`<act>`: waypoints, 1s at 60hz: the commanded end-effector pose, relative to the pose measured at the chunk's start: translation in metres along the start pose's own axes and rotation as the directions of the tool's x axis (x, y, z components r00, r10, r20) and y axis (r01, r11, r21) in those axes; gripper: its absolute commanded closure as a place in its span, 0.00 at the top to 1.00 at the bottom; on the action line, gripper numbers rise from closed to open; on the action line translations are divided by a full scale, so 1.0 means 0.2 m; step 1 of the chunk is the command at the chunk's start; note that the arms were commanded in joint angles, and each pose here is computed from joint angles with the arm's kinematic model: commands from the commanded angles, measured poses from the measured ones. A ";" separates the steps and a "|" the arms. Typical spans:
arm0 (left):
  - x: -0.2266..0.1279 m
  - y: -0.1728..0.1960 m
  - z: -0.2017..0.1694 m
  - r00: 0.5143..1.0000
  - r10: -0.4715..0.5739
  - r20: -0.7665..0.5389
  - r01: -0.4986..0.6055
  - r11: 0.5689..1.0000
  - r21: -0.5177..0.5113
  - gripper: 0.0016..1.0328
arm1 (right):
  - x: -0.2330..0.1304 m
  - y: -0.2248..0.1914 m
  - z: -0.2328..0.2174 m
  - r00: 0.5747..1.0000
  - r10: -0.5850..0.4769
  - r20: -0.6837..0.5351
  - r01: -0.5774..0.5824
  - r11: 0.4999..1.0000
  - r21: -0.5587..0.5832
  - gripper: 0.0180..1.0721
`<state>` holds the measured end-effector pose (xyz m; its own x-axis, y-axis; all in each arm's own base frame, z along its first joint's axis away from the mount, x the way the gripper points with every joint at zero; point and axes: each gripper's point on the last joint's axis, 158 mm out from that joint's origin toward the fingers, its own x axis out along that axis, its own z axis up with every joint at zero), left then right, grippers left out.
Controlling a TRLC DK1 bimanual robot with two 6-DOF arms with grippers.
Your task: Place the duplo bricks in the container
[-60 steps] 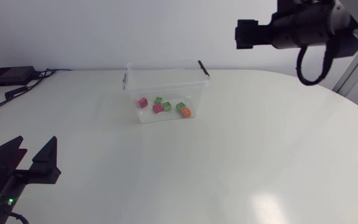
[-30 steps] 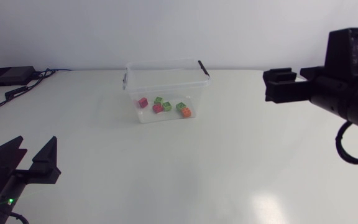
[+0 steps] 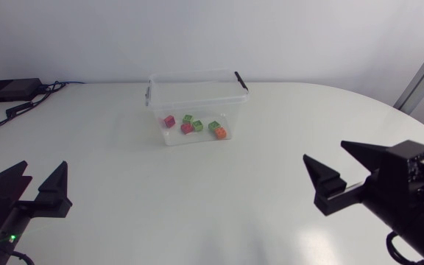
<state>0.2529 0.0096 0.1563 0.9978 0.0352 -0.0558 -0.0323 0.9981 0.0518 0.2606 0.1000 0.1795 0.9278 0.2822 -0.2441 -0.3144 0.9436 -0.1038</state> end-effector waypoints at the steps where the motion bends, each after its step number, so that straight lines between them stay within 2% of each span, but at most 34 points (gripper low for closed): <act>1: 0.00 0.00 -0.02 1.000 0.003 -0.001 -0.003 1.000 0.010 0.96 | -0.01 0.05 -0.08 0.999 0.050 0.007 -0.050 0.998 -0.039 0.96; 4: 0.00 0.00 -0.02 1.000 0.001 -0.001 -0.001 1.000 0.010 0.96 | -0.01 0.07 -0.12 0.998 0.066 0.003 -0.066 0.997 -0.037 0.96; 32: 0.00 -0.03 -0.03 1.000 -0.025 -0.002 0.025 0.999 -0.019 0.96 | -0.06 -0.20 -0.17 0.990 -0.120 0.076 0.114 0.991 0.075 0.95; 60: 0.01 -0.06 -0.03 0.999 -0.051 -0.002 0.051 0.998 -0.048 0.96 | -0.13 -0.44 -0.24 0.941 -0.307 0.140 0.282 0.944 0.169 0.95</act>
<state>0.2531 0.0006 0.1563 0.9984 -0.0002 -0.0558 0.0016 0.9997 0.0252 0.2546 0.0071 0.1562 0.9972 0.0212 -0.0716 -0.0234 0.9992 -0.0310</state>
